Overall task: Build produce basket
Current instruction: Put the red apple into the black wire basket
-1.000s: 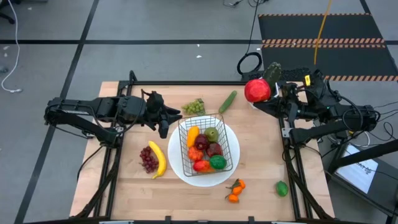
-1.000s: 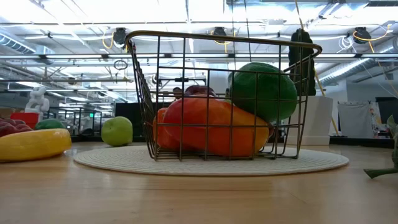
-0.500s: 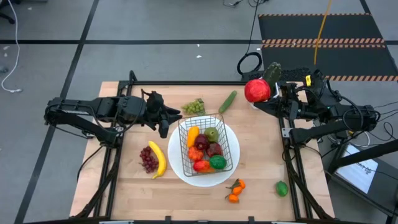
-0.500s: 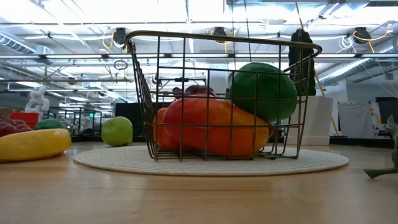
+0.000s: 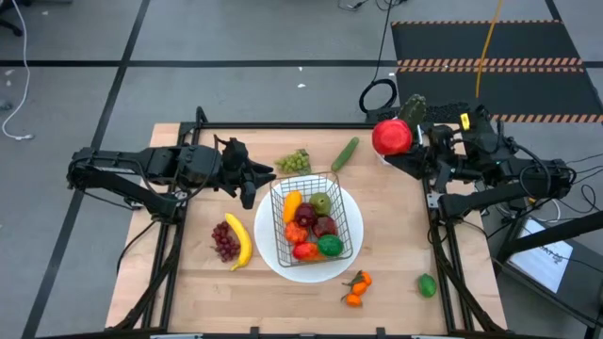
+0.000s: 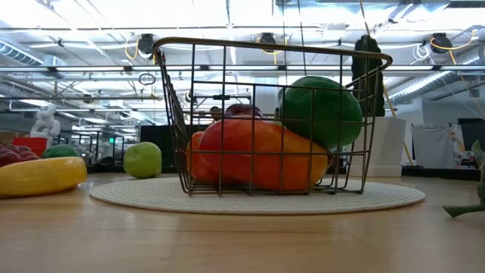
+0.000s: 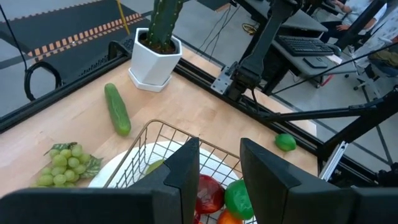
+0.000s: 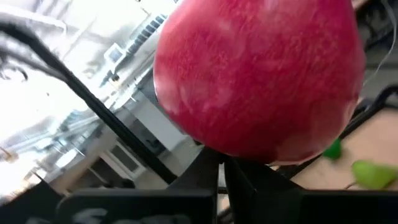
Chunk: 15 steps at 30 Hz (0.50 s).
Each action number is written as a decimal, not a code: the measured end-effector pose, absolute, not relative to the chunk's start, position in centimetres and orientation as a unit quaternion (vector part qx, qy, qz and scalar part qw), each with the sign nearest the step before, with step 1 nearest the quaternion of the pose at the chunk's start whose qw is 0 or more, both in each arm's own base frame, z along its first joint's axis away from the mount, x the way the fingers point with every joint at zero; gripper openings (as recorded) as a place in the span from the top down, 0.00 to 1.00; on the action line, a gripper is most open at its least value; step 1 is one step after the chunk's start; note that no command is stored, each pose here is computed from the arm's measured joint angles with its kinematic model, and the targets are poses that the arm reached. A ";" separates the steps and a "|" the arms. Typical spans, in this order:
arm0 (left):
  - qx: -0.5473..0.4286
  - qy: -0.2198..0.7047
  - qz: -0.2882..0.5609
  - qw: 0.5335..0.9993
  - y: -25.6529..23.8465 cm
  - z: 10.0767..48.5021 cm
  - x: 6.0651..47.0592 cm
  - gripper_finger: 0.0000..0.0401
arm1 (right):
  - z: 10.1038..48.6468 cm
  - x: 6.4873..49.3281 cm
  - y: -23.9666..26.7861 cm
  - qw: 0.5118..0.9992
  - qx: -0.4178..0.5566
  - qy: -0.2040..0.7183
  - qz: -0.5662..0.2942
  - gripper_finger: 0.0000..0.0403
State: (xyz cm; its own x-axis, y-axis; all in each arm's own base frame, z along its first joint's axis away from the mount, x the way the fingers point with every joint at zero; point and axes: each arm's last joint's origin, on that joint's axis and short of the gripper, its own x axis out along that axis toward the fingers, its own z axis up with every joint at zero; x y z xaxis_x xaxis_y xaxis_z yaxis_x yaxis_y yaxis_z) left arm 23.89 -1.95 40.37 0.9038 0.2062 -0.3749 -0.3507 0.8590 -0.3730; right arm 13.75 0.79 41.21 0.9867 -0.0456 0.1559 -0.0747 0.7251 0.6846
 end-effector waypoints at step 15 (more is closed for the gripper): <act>-0.220 0.163 0.146 0.950 -2.0 40.4 23.9 0.71 | 40.9 13.9 0.8 0.994 0.089 -0.066 -0.017 0.99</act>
State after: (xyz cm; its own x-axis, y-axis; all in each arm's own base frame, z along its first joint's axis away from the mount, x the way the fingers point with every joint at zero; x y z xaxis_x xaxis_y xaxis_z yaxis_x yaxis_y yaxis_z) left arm 23.89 -1.95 40.37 0.9039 0.2060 -0.3750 -0.3501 0.8600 -0.3713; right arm 13.87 0.80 40.92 0.9908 -0.0457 0.1276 0.0222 0.9835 0.1797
